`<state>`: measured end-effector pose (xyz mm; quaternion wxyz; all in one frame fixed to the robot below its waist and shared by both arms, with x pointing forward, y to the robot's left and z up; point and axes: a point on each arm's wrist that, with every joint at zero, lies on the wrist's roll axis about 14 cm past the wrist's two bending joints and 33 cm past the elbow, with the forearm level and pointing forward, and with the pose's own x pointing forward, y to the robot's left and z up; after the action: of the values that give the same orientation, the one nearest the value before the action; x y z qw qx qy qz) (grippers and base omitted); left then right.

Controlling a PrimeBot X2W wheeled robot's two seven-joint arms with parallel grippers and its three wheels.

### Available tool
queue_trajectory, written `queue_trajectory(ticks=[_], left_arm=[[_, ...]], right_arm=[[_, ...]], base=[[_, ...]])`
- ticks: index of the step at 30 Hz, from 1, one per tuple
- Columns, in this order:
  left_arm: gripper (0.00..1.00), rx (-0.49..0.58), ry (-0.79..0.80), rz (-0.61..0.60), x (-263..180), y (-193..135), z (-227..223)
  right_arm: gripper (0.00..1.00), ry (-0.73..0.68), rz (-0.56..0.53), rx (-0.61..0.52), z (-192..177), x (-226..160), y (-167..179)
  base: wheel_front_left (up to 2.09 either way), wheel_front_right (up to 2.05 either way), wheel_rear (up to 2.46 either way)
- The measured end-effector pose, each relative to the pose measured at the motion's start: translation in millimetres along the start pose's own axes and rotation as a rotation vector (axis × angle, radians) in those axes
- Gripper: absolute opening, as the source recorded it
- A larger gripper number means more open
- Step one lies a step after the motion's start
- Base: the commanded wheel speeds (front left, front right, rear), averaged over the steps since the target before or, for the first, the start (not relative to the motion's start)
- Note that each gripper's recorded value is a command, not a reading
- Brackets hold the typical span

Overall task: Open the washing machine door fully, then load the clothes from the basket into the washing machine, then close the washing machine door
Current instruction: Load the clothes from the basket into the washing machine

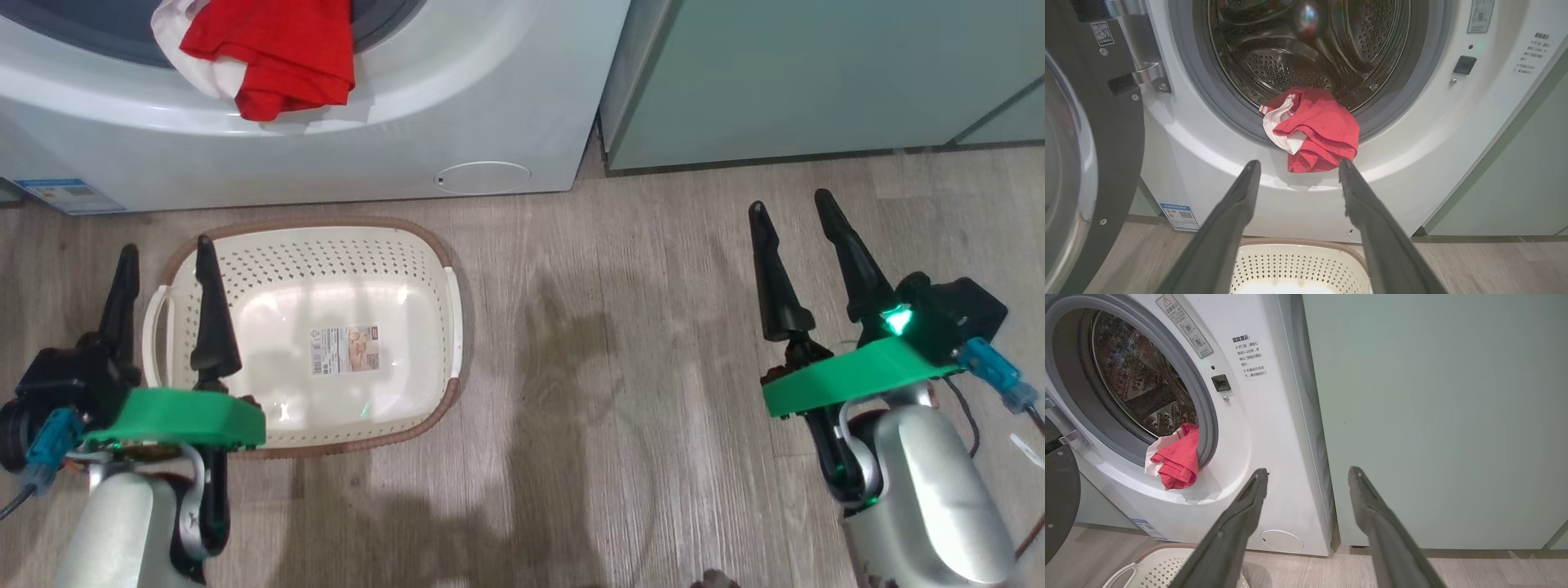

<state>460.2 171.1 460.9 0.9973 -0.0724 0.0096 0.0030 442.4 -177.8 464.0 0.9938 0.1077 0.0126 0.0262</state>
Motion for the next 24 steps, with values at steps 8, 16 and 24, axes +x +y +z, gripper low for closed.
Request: queue_trajectory(ticks=[8,16,24], left_arm=[[1.0,0.001,0.004,-0.002,-1.4,-0.2,-0.7],[1.0,0.004,0.032,-0.006,0.2,-0.2,-8.5],[1.0,-0.004,0.032,-0.09,39.8,-15.7,-1.6]], right_arm=[[1.0,0.016,0.006,0.003,-4.3,-1.3,2.3],[1.0,0.031,0.003,0.004,-10.0,-1.0,1.2],[1.0,0.055,-0.001,0.006,-21.1,2.1,-1.4]], base=[[0.0,0.0,0.0],[0.0,0.0,0.0],[0.0,0.0,0.0]])
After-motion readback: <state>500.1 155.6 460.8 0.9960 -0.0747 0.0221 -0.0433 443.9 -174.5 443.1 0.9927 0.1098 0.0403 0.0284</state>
